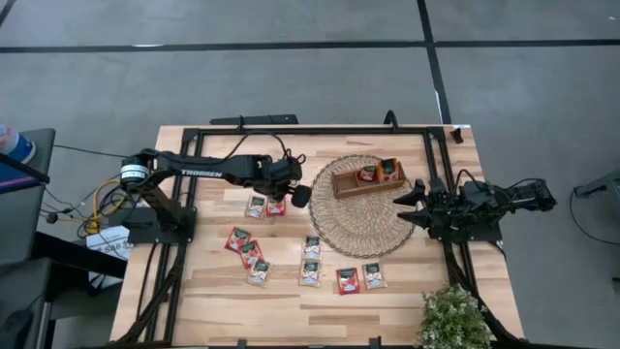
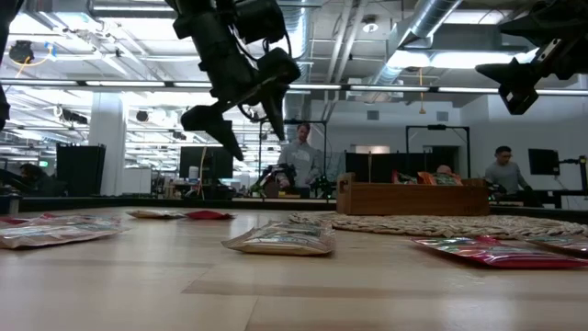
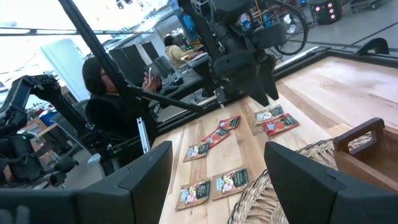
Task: Pick & Place Tea
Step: Put the red tea pack into the middle compartment of the brown organizer
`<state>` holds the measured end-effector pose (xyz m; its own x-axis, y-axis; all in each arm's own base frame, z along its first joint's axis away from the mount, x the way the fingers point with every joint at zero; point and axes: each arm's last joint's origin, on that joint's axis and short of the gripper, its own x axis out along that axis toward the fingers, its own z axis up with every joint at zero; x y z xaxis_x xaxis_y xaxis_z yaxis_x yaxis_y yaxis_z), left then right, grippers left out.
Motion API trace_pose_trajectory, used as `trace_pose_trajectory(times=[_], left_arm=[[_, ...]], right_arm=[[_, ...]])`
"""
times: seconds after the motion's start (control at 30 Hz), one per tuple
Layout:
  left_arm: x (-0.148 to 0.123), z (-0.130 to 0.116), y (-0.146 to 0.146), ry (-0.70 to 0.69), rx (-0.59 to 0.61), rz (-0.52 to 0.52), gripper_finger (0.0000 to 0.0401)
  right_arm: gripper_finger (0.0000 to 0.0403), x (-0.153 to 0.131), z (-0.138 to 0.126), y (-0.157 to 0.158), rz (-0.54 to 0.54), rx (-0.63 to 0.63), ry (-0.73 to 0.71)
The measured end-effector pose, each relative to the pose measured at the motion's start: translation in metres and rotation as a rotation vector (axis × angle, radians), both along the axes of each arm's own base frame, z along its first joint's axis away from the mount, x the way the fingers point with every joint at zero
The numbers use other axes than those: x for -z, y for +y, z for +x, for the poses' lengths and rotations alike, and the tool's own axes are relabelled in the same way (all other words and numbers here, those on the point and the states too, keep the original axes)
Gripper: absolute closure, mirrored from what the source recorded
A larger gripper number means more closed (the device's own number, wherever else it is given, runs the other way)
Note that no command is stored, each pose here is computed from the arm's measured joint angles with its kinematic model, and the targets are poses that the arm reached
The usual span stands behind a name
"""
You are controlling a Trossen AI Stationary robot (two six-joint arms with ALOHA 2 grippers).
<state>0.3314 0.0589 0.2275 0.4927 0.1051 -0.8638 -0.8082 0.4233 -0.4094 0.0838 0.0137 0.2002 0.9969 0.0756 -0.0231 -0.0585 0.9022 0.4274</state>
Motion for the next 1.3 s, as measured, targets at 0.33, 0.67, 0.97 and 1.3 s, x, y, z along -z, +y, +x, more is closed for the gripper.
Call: trace_pose_trajectory(times=[0.33, 0.67, 0.97, 1.3], left_arm=[[0.016, -0.003, 0.001, 0.099, -0.201, -0.076, 0.0052], [0.042, -0.001, 0.003, 0.212, -0.352, -0.113, 0.0051], [0.061, -0.001, 0.003, 0.313, -0.376, -0.153, 0.0051], [0.074, 0.001, 0.006, 0.338, -0.389, -0.166, 0.0051]], right_arm=[[0.0153, 0.0, 0.0, 0.0, 0.0, 0.0, 0.0], [0.0153, -0.001, 0.0, 0.0, 0.009, -0.002, -0.004], [0.0153, -0.001, 0.0, 0.0, 0.01, -0.002, -0.004], [0.0153, -0.001, 0.0, 0.0, 0.012, -0.005, -0.004]])
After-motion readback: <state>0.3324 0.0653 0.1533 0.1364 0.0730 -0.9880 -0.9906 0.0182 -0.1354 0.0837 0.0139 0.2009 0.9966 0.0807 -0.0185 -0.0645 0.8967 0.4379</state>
